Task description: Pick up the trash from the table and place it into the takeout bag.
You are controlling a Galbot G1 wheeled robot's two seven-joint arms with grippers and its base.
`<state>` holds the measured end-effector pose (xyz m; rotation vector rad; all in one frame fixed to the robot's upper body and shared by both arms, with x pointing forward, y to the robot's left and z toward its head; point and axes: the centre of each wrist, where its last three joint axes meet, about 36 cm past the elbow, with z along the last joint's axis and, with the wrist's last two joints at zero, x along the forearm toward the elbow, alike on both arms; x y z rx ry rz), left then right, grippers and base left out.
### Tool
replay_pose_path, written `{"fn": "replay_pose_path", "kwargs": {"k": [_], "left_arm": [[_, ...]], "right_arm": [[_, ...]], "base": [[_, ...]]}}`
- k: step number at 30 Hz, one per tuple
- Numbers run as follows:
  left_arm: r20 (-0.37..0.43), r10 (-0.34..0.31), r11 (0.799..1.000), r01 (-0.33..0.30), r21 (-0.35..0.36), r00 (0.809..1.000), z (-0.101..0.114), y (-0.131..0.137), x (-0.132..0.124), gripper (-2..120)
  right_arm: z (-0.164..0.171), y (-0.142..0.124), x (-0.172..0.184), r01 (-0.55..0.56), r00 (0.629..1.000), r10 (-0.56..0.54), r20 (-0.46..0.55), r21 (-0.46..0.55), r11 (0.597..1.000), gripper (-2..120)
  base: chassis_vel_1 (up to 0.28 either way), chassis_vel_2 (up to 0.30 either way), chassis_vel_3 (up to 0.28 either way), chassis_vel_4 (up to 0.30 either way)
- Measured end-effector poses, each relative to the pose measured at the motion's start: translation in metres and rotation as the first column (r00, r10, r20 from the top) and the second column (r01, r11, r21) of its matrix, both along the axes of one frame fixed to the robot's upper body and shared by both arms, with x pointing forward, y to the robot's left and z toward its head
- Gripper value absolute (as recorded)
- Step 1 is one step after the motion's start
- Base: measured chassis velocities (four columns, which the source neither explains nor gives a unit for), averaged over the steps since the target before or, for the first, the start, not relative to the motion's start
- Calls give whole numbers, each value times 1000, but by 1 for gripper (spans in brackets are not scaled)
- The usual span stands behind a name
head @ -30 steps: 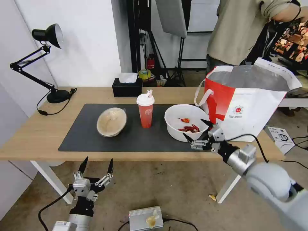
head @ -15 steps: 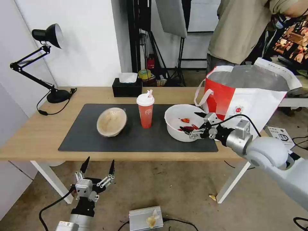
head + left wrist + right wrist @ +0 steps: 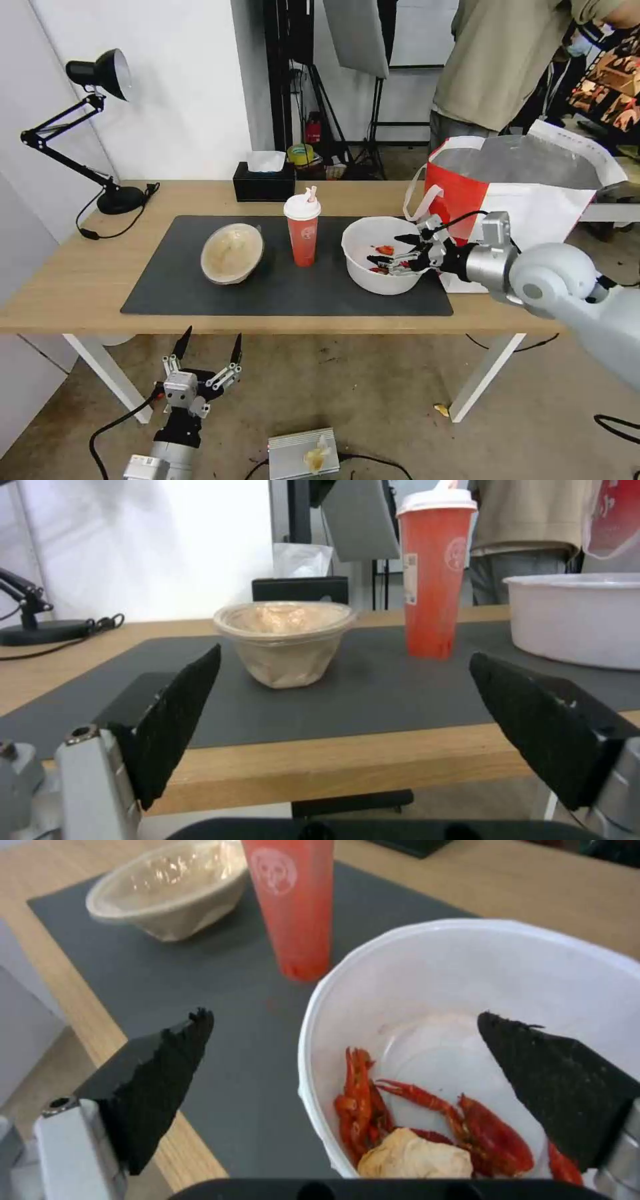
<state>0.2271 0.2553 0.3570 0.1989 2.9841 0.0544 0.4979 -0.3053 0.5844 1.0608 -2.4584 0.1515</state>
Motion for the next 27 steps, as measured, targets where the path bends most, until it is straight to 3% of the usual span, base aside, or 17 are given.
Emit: {"fn": "replay_pose_path", "kwargs": {"k": [16,27], "left_arm": [[-9,-26,999,27,18,1000,-8,3,3,100],[-7,-17,1000,17,10,1000,-10,2,4,100]], "right_arm": [[-10,37,41,-62,997,59,-48,-55,997,100],[-20,44,65,-65,997,58,-59,-110,992,100]], "base": [[0,0,0,0],[0,0,0,0]]}}
